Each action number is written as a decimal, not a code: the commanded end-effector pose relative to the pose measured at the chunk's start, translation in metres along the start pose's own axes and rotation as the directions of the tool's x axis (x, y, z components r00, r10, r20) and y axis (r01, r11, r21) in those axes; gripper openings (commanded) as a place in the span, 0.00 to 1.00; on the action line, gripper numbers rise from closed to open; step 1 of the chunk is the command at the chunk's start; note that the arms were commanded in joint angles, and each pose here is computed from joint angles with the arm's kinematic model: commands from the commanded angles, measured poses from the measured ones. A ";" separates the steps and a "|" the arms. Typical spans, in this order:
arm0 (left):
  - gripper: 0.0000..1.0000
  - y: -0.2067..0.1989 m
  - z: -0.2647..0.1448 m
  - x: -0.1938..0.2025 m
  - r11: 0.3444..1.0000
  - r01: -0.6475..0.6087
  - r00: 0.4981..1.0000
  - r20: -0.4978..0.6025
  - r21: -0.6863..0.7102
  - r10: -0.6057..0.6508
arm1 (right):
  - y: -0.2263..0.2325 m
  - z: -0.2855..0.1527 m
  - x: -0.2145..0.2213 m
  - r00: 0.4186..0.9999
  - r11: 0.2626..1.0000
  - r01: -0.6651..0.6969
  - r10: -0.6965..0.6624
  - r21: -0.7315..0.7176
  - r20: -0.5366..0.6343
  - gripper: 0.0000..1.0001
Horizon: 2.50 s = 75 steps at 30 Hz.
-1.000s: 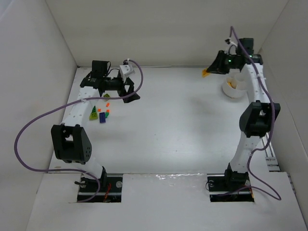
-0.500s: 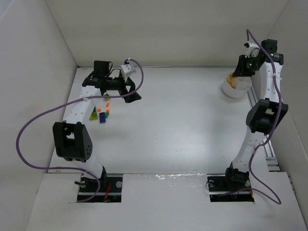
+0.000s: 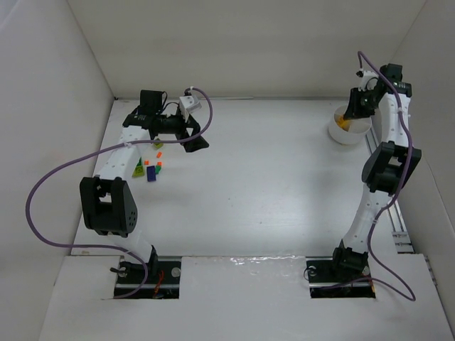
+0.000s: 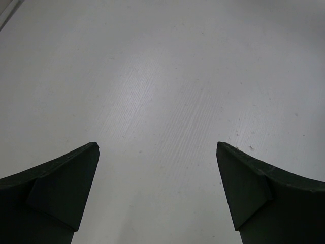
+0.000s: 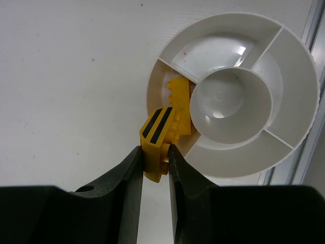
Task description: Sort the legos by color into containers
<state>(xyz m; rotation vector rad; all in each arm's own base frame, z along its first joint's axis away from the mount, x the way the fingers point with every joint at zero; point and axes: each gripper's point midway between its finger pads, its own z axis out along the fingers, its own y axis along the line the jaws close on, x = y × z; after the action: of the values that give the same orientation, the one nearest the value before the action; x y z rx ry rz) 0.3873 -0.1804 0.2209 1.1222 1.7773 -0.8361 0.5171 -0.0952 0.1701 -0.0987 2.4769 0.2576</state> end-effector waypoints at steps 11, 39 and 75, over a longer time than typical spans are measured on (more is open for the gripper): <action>1.00 0.002 -0.001 -0.018 1.000 -0.025 0.999 0.033 0.009 0.025 | -0.001 0.000 -0.033 0.991 0.994 0.079 -0.087 0.077 0.100 0.27; 1.00 0.072 -0.097 -0.007 0.902 0.329 0.934 0.235 -0.281 -0.268 | -0.004 -0.080 -0.031 0.968 0.999 0.004 -0.017 0.051 0.249 0.42; 0.68 0.186 -0.102 0.155 0.909 -0.064 0.972 -0.230 -0.411 -0.035 | 0.255 -0.042 0.034 1.000 0.808 0.013 -0.024 -0.589 -0.011 0.49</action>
<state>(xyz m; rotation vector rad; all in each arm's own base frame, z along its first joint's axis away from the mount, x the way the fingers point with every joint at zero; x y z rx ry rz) 0.4653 0.0327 0.0762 0.8907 2.1659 -0.3424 0.4263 0.1334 0.2073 -0.3586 2.3844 0.9717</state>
